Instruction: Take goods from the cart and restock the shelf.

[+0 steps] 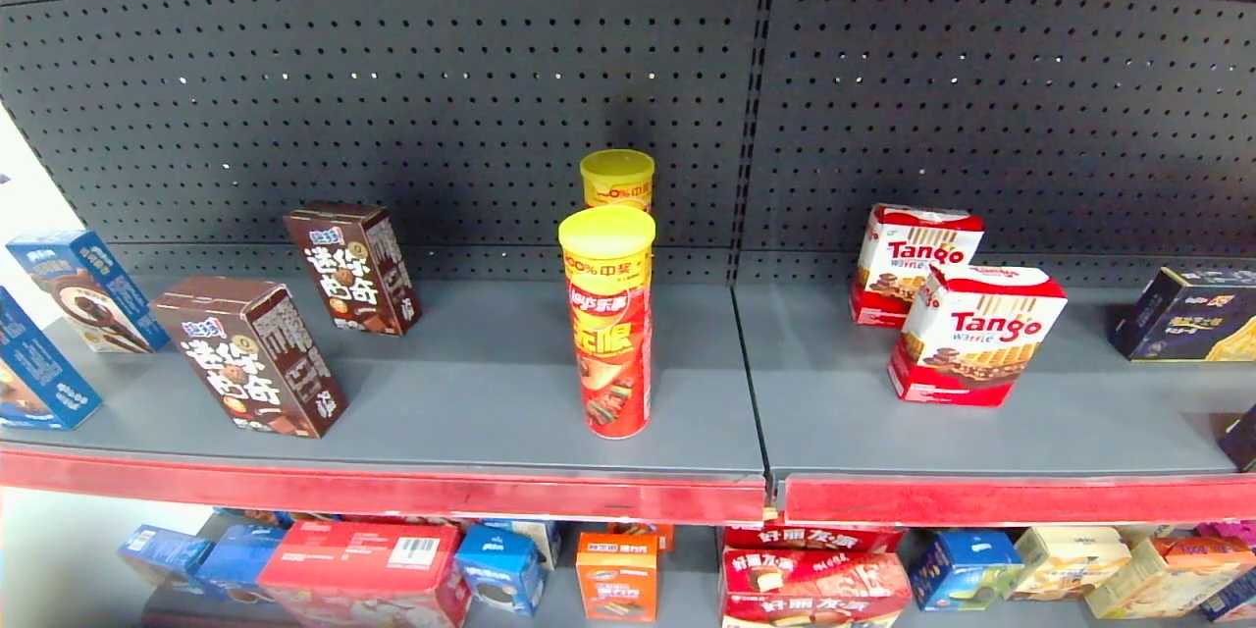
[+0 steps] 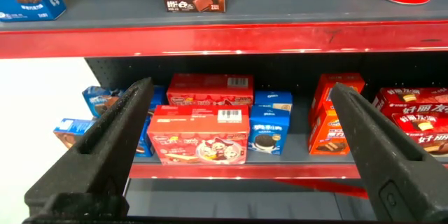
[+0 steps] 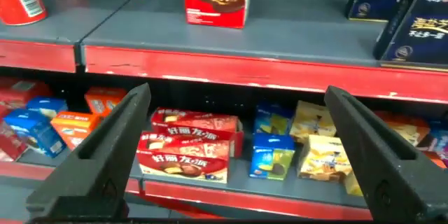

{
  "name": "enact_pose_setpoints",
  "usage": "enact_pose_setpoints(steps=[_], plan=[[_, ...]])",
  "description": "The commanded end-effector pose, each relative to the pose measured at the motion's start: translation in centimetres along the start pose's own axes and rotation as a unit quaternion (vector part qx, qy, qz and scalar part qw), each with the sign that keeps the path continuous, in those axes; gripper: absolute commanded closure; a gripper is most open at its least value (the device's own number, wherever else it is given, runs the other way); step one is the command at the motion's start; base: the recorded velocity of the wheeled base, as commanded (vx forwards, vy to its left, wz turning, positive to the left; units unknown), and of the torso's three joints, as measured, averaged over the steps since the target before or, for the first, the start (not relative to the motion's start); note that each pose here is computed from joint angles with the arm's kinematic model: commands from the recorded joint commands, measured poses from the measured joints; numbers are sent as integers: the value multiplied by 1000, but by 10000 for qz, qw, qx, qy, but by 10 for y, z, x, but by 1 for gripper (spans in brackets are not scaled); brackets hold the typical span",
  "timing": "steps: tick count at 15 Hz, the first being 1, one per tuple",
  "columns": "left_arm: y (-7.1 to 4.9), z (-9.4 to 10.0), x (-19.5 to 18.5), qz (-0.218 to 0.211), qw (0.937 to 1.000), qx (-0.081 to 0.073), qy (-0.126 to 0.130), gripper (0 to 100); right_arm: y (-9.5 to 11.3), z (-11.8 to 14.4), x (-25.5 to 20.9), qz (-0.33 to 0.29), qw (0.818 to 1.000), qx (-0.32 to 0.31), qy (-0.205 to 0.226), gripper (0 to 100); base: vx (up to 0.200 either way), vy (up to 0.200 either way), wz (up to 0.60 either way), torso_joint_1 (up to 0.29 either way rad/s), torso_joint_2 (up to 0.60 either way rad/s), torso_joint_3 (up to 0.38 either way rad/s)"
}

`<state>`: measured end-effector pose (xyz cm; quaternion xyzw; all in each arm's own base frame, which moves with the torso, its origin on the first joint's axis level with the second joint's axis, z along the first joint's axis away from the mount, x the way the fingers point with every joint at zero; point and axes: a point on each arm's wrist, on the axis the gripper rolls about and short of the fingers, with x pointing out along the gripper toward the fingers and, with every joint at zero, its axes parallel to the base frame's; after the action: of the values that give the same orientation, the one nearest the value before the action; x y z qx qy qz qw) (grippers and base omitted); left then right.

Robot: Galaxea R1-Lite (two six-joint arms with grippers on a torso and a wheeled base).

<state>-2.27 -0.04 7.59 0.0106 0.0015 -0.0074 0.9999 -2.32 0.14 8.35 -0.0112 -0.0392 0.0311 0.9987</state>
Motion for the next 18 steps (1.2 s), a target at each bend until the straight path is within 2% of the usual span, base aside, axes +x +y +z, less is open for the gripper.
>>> enact_pose_setpoints(steps=[1, 2, 5, 8, 9, 11, 18], plan=[[0, 0, 0, 4, 10000, 1, 7, 0, -3, 0, 0, -637, 9980, 62, -1, 0, 0, 0, 0, 0, 0, 0], [0, 0, 0, 4, 10000, 1, 7, 0, -4, 0, 0, -904, 9957, 184, 0, 0, 0, 0, 0, 0, 0, 0], [0, 0, 0, 4, 10000, 1, 7, 0, -5, -1, -1, -1172, 9922, 425, 2, 0, 0, 0, 0, 0, 0, 0], [0, 0, 0, 4, 10000, 1, 7, 0, -3, -1, 0, -714, 9967, 391, 31, 0, 0, 0, 0, 0, 0, 0], [0, 0, 0, 4, 10000, 1, 7, 0, -2, -8, 0, -490, 9979, 174, 383, 0, 0, 0, 0, 0, 0, 0], [0, 0, 0, 4, 10000, 1, 7, 0, -1, -7, 0, -199, 9992, -47, 341, 0, 0, 0, 0, 0, 0, 0], [0, 0, 0, 4, 10000, 1, 7, 0, -1, -7, 0, -217, 9991, 61, 362, 0, 0, 0, 0, 0, 0, 0]])
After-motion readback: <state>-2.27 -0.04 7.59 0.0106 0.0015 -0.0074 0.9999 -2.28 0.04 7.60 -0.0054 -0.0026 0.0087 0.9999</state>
